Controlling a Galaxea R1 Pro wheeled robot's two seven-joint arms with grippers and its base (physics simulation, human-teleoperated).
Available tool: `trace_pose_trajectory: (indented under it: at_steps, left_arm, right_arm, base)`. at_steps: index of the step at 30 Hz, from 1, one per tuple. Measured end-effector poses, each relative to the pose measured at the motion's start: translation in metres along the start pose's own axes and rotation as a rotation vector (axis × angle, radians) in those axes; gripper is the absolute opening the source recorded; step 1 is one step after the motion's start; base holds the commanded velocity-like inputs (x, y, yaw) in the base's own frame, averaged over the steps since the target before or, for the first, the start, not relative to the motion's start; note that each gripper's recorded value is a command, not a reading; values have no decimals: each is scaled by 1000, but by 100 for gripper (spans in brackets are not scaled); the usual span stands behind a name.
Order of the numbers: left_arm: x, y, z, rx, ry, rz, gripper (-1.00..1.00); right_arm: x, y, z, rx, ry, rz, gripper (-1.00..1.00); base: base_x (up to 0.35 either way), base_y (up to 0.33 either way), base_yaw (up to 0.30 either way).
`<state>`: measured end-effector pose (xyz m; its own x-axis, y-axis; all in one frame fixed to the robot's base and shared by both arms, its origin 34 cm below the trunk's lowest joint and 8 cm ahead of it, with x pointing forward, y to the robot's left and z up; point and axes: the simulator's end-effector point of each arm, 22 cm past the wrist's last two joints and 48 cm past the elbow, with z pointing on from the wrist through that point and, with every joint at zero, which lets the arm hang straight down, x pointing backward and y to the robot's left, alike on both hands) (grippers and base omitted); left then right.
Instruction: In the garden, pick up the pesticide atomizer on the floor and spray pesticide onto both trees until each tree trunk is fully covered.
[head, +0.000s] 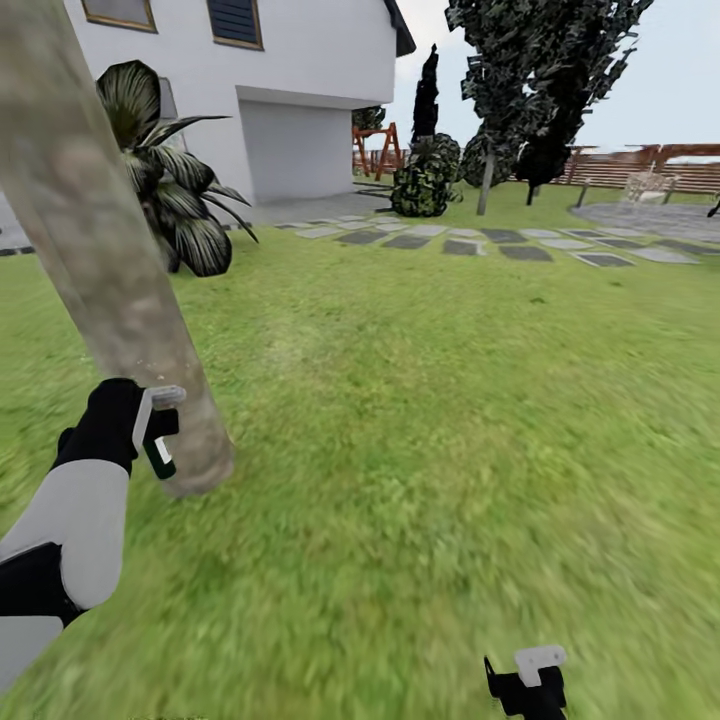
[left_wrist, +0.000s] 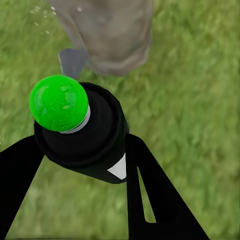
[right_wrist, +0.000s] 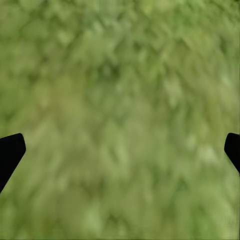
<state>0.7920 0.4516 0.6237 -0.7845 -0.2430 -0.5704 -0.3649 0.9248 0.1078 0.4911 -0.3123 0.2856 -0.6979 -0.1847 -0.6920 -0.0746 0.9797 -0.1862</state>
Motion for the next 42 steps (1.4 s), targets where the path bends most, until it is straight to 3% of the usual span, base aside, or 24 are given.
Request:
trace_pose_trajectory:
  at_steps: [14, 24, 28, 30, 33, 42]
  left_arm:
    - [8, 0, 4, -3, 12, 5, -100]
    - [90, 19, 39, -33, 120, 19, -100]
    - [88, 21, 43, -35, 78, 18, -100]
    - [90, 23, 46, -31, 69, -4, -100]
    - [92, 23, 47, -24, 68, -25, -100]
    - [103, 22, 51, -25, 82, -18, -100]
  right_arm:
    - [0, -1, 0, 2, 0, -1, 100]
    - [0, 1, 0, 1, 0, 1, 100]
    - [0, 1, 0, 0, 0, 1, 100]
    - [0, 1, 0, 0, 0, 1, 100]
    - [0, 1, 0, 0, -1, 1, 100]
    - [0, 1, 0, -1, 0, 1, 100]
  base:
    - [108, -260, 82]
    - [83, -266, 144]
    - [156, -246, 274]
    - [226, -197, 275]
    - [239, -184, 275]
    - [199, -203, 137]
